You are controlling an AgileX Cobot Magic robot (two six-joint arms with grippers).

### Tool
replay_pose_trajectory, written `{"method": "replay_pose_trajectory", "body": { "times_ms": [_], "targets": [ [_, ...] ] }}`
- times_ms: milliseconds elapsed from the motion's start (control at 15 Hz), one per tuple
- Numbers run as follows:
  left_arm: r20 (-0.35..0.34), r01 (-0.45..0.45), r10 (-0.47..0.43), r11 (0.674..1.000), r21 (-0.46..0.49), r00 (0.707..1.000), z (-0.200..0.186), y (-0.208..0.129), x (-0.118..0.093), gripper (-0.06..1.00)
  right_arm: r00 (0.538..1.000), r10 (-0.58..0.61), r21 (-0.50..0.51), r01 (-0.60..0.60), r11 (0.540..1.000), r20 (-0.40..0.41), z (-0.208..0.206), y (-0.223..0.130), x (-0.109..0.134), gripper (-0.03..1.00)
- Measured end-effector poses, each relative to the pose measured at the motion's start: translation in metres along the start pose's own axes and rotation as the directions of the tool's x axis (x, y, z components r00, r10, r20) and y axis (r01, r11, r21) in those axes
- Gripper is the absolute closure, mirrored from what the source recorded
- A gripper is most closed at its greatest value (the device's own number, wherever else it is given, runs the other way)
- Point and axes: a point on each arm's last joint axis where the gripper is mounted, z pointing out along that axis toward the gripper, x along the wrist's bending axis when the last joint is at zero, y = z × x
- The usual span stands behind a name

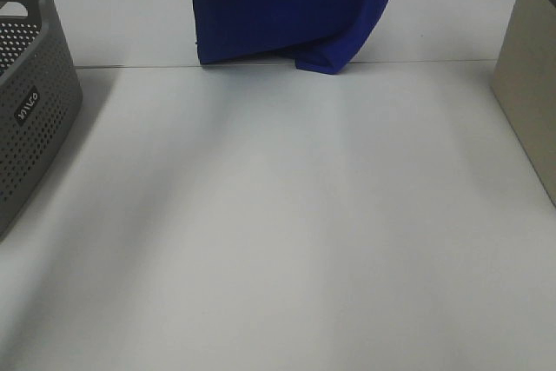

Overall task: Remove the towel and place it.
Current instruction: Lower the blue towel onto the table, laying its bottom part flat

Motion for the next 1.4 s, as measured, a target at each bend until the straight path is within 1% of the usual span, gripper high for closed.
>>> {"method": "replay_pose_trajectory", "body": {
  "times_ms": [67, 200, 333, 467, 533, 733, 800, 933, 1133, 1200, 1267, 1333, 1400],
  "targets": [
    [0.009, 0.000, 0.000, 1.000, 0.011, 1.000, -0.005, 0.007, 0.004, 0.94, 1.000, 0.002, 0.007, -0.002, 1.000, -0.009, -0.007, 0.004, -0.001, 0.95],
    [0.043, 0.004, -0.005, 0.999, 0.032, 0.999, -0.023, 0.033, 0.016, 0.94, 0.999, 0.009, 0.036, -0.007, 0.999, -0.040, -0.032, 0.019, -0.003, 0.95],
    [0.086, 0.007, -0.011, 0.999, 0.046, 0.996, -0.054, 0.072, 0.031, 0.94, 0.996, 0.019, 0.070, -0.013, 0.997, -0.087, -0.072, 0.040, -0.006, 0.95],
    [0.132, 0.008, -0.017, 0.998, 0.067, 0.991, -0.081, 0.099, 0.039, 0.94, 0.991, 0.031, 0.095, -0.019, 0.995, -0.133, -0.109, 0.056, -0.007, 0.95],
    [0.141, 0.011, -0.021, 0.997, 0.072, 0.990, -0.087, 0.104, 0.042, 0.94, 0.988, 0.031, 0.112, -0.015, 0.994, -0.150, -0.122, 0.060, -0.007, 0.95],
    [0.172, 0.065, -0.080, 0.994, 0.086, 0.982, -0.104, 0.120, 0.046, 0.94, 0.987, 0.028, 0.117, -0.009, 0.993, -0.160, -0.137, 0.065, -0.007, 0.95],
    [0.171, 0.085, -0.099, 0.992, 0.089, 0.980, -0.105, 0.120, 0.047, 0.94, 0.987, 0.025, 0.117, -0.007, 0.993, -0.157, -0.138, 0.065, -0.008, 0.95],
    [0.157, 0.096, -0.107, 0.993, 0.074, 0.982, -0.097, 0.116, 0.043, 0.94, 0.993, 0.009, 0.085, 0.001, 0.996, -0.118, -0.129, 0.065, -0.011, 0.95],
    [0.112, 0.085, -0.091, 0.995, 0.061, 0.989, -0.067, 0.088, 0.032, 0.94, 0.997, 0.001, 0.041, 0.002, 0.999, -0.071, -0.093, 0.053, -0.011, 0.95],
    [0.089, 0.083, -0.087, 0.996, 0.044, 0.992, -0.054, 0.076, 0.027, 0.94, 0.998, 0.004, 0.031, -0.002, 1.000, -0.056, -0.074, 0.045, -0.010, 0.95],
    [0.052, 0.082, -0.082, 0.997, 0.010, 0.995, -0.043, 0.065, 0.026, 0.94, 0.999, 0.007, 0.011, -0.006, 1.000, -0.040, -0.057, 0.037, -0.009, 0.95],
    [0.031, 0.082, -0.082, 0.997, -0.013, 0.996, -0.039, 0.061, 0.026, 0.94, 1.000, 0.008, -0.004, -0.009, 1.000, -0.029, -0.049, 0.033, -0.009, 0.95],
    [-0.004, 0.079, -0.080, 0.995, -0.056, 0.997, -0.032, 0.055, 0.025, 0.94, 1.000, 0.014, -0.050, -0.014, 0.999, -0.001, -0.035, 0.029, -0.009, 0.95]
  ]
}}
